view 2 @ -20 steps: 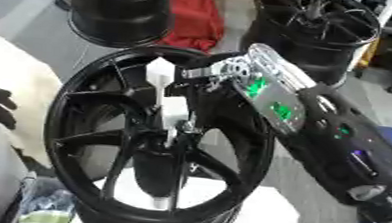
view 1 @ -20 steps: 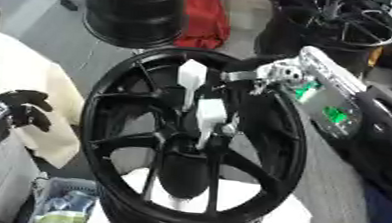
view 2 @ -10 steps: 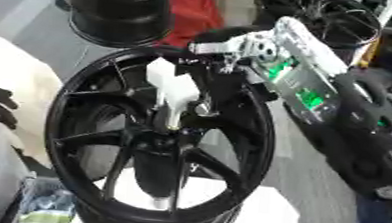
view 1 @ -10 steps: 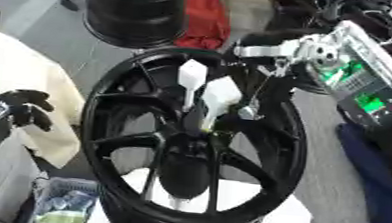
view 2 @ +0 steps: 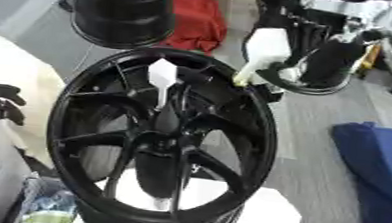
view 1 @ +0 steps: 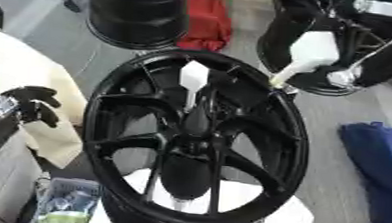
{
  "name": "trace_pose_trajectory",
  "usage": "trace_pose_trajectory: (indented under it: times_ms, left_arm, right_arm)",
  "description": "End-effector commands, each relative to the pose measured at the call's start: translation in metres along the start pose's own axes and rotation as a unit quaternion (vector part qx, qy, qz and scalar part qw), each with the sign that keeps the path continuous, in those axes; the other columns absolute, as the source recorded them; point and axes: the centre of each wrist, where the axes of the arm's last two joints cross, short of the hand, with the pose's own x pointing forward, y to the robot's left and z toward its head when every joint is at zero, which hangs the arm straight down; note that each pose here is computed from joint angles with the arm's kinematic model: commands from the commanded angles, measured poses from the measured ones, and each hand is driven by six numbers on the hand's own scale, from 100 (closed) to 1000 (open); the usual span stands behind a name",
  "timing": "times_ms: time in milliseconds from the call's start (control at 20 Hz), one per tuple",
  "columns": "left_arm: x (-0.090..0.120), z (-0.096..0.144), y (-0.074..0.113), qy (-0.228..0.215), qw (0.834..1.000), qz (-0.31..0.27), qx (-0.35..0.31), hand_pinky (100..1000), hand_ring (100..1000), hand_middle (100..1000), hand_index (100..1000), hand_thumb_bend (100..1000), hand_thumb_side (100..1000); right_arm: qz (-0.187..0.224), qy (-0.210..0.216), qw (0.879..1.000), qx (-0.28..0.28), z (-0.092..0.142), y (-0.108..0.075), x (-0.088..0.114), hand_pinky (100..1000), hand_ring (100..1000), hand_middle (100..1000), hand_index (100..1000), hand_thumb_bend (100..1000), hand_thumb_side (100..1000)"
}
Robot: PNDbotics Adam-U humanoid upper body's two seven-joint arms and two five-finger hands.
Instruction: Pull the pin out of the wheel hub.
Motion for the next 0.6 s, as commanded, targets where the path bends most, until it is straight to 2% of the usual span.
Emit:
trace_pose_trajectory:
  times_ms: [50,100,150,200,250,300,350,500,600]
  left_arm:
    - [0.011,0.002,0.010,-0.013,1.000,-0.018,0.011,598,578,629,795,100,801]
    - [0.011,0.003,0.011,-0.013,1.000,-0.018,0.013,598,578,628,795,100,802]
    - [0.012,0.004,0.013,-0.015,1.000,-0.020,0.017,598,578,628,795,100,802]
    - [0.013,0.006,0.015,-0.016,0.999,-0.022,0.022,598,578,628,795,100,802]
    - [0.013,0.008,0.017,-0.016,0.999,-0.024,0.026,598,578,628,795,100,801]
    - [0.013,0.009,0.018,-0.016,0.999,-0.025,0.029,598,578,628,795,100,800]
    - [0.013,0.009,0.018,-0.017,0.999,-0.026,0.029,598,578,628,795,100,800]
    - [0.012,0.008,0.017,-0.016,0.999,-0.025,0.025,598,578,628,795,100,798]
    - [0.010,0.007,0.014,-0.014,0.999,-0.022,0.019,598,578,628,795,100,799]
  right_arm:
    - [-0.028,0.088,0.995,-0.046,0.013,-0.011,-0.035,611,499,436,515,100,100]
    - [-0.043,0.114,0.991,-0.050,0.012,-0.007,-0.047,664,561,511,610,100,100]
    - [-0.058,0.138,0.987,-0.053,0.011,-0.002,-0.059,668,568,520,623,100,100]
    - [-0.074,0.159,0.983,-0.055,0.010,0.005,-0.069,730,679,701,845,192,234]
    - [-0.093,0.180,0.978,-0.056,0.007,0.014,-0.079,763,732,760,895,248,296]
    - [-0.112,0.200,0.972,-0.056,0.005,0.023,-0.089,813,796,835,929,336,375]
    - [-0.131,0.221,0.965,-0.055,0.003,0.034,-0.099,829,816,860,937,367,409]
    - [-0.182,0.289,0.938,-0.050,0.000,0.069,-0.128,830,817,871,936,392,453]
    - [-0.204,0.322,0.923,-0.060,0.005,0.085,-0.137,824,808,866,931,395,462]
